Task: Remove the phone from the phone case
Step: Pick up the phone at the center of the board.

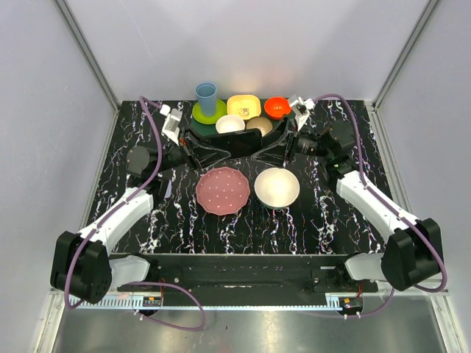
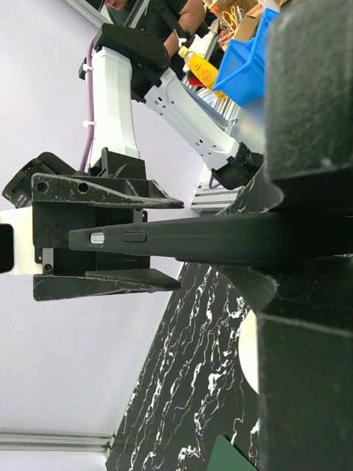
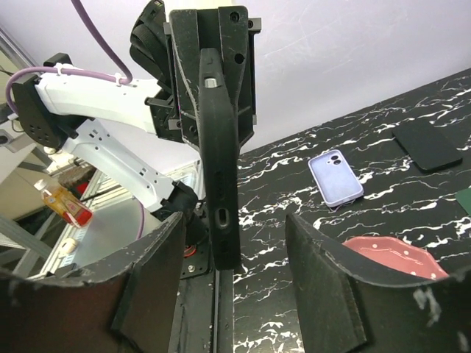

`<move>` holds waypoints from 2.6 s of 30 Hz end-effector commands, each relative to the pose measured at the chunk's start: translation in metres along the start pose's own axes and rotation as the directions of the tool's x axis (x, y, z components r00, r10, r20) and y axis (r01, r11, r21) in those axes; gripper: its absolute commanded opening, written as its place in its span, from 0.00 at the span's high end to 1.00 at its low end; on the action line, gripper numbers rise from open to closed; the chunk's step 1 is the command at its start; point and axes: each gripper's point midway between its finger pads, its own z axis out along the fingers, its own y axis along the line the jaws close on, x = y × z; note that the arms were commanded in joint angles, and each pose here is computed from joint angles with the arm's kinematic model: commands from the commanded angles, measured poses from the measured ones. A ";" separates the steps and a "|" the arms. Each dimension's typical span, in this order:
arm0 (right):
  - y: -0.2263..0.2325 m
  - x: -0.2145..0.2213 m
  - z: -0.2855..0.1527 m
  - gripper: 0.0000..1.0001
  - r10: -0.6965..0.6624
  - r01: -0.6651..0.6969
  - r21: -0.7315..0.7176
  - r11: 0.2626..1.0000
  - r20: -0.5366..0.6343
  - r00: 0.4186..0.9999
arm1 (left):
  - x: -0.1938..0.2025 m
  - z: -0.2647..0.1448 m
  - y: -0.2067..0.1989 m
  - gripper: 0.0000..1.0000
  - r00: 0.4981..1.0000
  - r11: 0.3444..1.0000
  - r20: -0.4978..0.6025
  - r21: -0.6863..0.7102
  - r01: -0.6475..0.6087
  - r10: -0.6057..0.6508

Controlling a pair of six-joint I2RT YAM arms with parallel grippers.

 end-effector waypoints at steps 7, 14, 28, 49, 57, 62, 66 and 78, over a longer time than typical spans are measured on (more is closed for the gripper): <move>0.011 -0.023 0.008 0.46 -0.002 0.007 -0.101 0.995 0.051 0.999 | -0.009 0.004 -0.005 1.00 0.995 0.996 0.033 0.010 -0.092 0.092; 0.011 -0.026 0.008 0.53 -0.014 0.020 -0.099 0.995 0.062 0.998 | -0.006 0.005 0.000 1.00 0.997 0.997 0.024 -0.001 -0.078 0.078; 0.013 -0.020 0.008 1.00 0.004 0.002 -0.129 0.992 0.042 0.999 | -0.004 0.008 0.007 0.75 0.998 0.998 0.017 -0.017 -0.060 0.061; 0.006 -0.024 0.008 1.00 0.025 -0.021 -0.071 0.997 0.066 0.998 | 0.000 0.012 0.010 0.75 0.998 0.998 -0.017 -0.022 -0.057 0.056; 0.004 -0.028 0.009 0.98 0.006 -0.003 -0.054 0.999 0.054 0.998 | 0.006 0.013 0.017 1.00 0.997 0.997 -0.049 -0.050 -0.060 0.057; 0.012 -0.031 0.007 0.64 -0.014 0.016 -0.062 0.998 0.032 0.999 | 0.003 0.011 0.017 1.00 0.993 0.992 -0.052 -0.061 -0.108 0.105; 0.022 -0.037 0.004 0.44 -0.033 0.034 -0.076 0.997 0.025 0.999 | -0.008 0.008 0.016 1.00 0.991 0.989 -0.039 -0.068 -0.130 0.128; 0.021 -0.063 -0.006 0.40 -0.075 0.077 -0.042 0.996 0.047 0.996 | -0.022 -0.001 0.004 1.00 0.985 0.984 0.005 -0.043 -0.174 0.174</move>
